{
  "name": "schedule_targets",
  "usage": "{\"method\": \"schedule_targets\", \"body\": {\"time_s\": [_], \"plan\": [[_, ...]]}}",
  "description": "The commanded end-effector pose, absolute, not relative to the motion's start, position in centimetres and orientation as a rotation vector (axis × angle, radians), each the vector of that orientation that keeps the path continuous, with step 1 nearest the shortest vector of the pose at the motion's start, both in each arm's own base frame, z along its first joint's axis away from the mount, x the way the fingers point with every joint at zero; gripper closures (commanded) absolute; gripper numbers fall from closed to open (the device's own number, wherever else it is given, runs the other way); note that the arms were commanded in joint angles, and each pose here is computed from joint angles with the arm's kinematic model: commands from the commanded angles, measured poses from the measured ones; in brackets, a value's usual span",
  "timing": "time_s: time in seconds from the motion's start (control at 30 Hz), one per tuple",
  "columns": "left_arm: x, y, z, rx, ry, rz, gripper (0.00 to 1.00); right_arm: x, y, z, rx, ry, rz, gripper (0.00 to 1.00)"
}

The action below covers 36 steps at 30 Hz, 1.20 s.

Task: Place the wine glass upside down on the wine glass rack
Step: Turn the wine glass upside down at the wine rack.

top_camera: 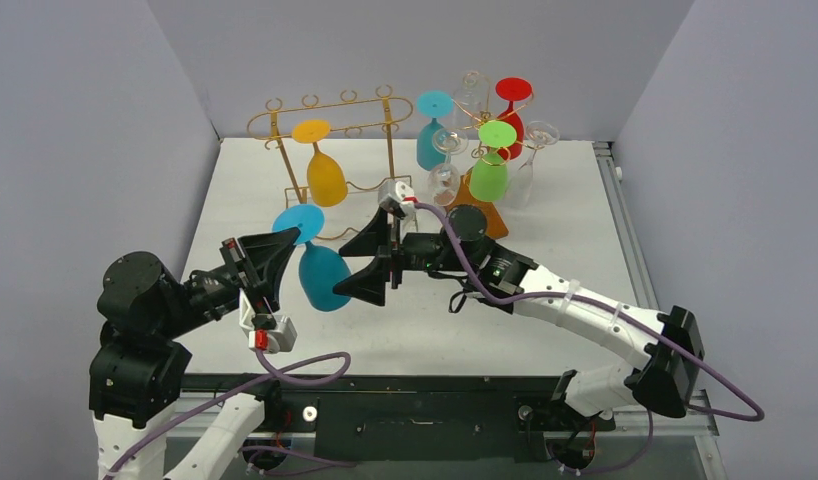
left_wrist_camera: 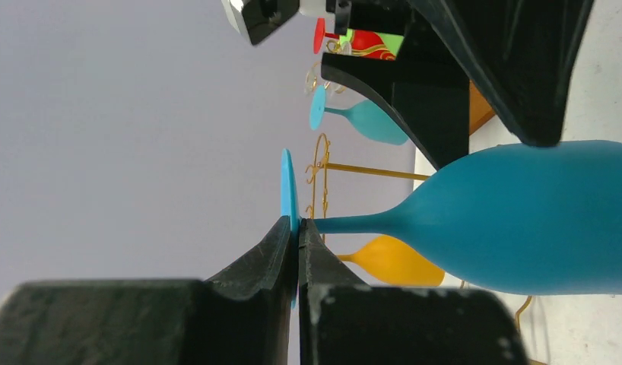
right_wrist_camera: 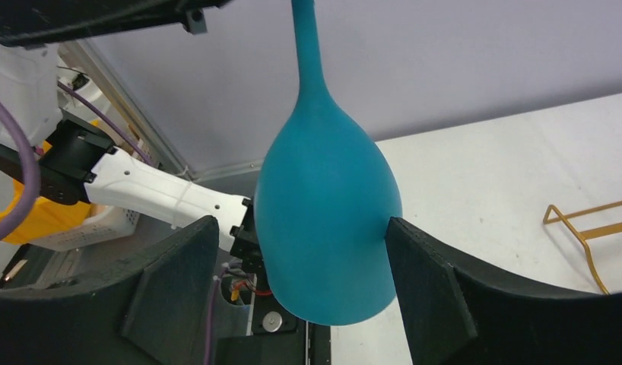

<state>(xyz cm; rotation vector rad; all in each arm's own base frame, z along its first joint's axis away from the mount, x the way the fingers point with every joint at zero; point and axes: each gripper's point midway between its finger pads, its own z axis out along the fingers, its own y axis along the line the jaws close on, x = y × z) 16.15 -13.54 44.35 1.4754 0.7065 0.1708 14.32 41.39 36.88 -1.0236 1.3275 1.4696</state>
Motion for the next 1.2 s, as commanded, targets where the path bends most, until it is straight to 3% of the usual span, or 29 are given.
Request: {"method": "schedule_targets", "body": {"time_s": [0.0, 0.27, 0.6, 0.97, 1.17], "plan": [[15.7, -13.8, 46.9, 1.455, 0.567, 0.254, 1.0, 15.1, 42.9, 37.8, -1.037, 1.303, 1.372, 0.24], [16.2, -14.1, 46.1, 1.474, 0.598, 0.213, 1.0, 15.6, 45.1, 37.7, -1.018, 1.257, 1.376, 0.24], [17.1, -14.1, 47.1, 1.421, 0.575, 0.242, 1.0, 15.1, 47.2, 37.1, -1.001, 1.208, 1.605, 0.24], [18.2, -13.6, 47.8, 1.315, 0.532, 0.319, 1.0, 12.7, 45.9, 40.6, -0.944, 0.957, 1.976, 0.24], [18.2, -13.7, 47.6, 1.311, 0.549, 0.294, 1.0, 13.3, 46.1, 40.5, -0.959, 0.966, 1.953, 0.23]]}}
